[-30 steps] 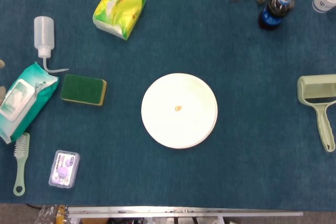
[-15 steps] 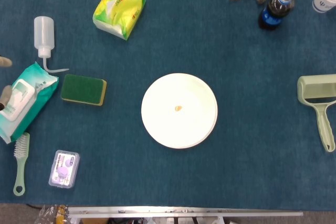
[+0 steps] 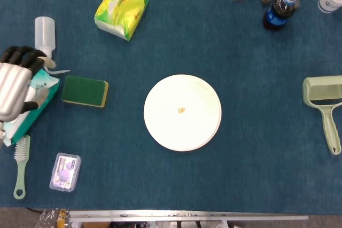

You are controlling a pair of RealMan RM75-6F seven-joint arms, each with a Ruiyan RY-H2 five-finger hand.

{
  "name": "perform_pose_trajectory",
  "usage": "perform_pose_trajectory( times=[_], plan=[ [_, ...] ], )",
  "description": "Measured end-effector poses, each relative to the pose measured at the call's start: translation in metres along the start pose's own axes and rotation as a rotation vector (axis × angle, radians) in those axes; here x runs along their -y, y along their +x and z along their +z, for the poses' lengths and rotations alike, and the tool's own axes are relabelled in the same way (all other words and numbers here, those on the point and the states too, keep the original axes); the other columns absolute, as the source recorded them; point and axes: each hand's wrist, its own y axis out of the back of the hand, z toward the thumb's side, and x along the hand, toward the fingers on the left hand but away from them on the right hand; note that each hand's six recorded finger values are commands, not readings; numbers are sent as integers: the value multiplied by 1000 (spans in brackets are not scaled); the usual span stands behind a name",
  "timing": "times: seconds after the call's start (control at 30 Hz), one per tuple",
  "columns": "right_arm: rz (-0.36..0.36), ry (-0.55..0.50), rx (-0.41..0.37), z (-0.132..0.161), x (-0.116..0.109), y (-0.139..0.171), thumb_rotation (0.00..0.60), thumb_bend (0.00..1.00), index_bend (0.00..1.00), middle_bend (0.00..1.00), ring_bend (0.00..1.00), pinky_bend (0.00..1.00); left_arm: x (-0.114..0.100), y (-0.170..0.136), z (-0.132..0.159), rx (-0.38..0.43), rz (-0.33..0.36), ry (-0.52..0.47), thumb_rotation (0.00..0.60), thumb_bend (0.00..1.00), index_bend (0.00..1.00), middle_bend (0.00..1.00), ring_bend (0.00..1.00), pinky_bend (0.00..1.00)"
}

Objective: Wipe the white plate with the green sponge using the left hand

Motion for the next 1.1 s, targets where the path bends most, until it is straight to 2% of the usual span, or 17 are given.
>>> perform_pose_trajectory(
  times=[0.17, 0.27, 0.37, 0.5, 0.77, 1.1],
  plan=[
    [0, 3, 6, -3, 1, -1, 587, 324, 302, 315, 211, 405, 22, 13, 6, 18, -84, 39, 515, 253, 223, 162, 108, 152],
    [-1, 4, 10, -4, 0, -1, 587, 324, 302, 315, 210, 405, 34, 17, 7, 20, -126, 65, 500, 247, 181, 109, 66, 139],
    [1, 5, 11, -4, 1, -1, 586, 324, 301, 315, 211, 404, 45, 21, 7, 19, -160, 91, 519, 246, 166, 84, 44, 118],
    [2, 5, 14, -5, 1, -1, 587, 325, 301, 315, 210, 404, 59, 22, 8, 26, -201, 124, 600, 246, 166, 77, 37, 114],
    [6, 5, 22, -9, 3, -1, 587, 324, 302, 315, 210, 404, 79, 24, 4, 13, -252, 174, 600, 246, 166, 75, 36, 112],
    [7, 1, 29, -15, 4, 0, 588, 325, 301, 315, 211, 404, 97, 31, 8, 4, -283, 208, 600, 246, 183, 75, 32, 112]
  ],
)
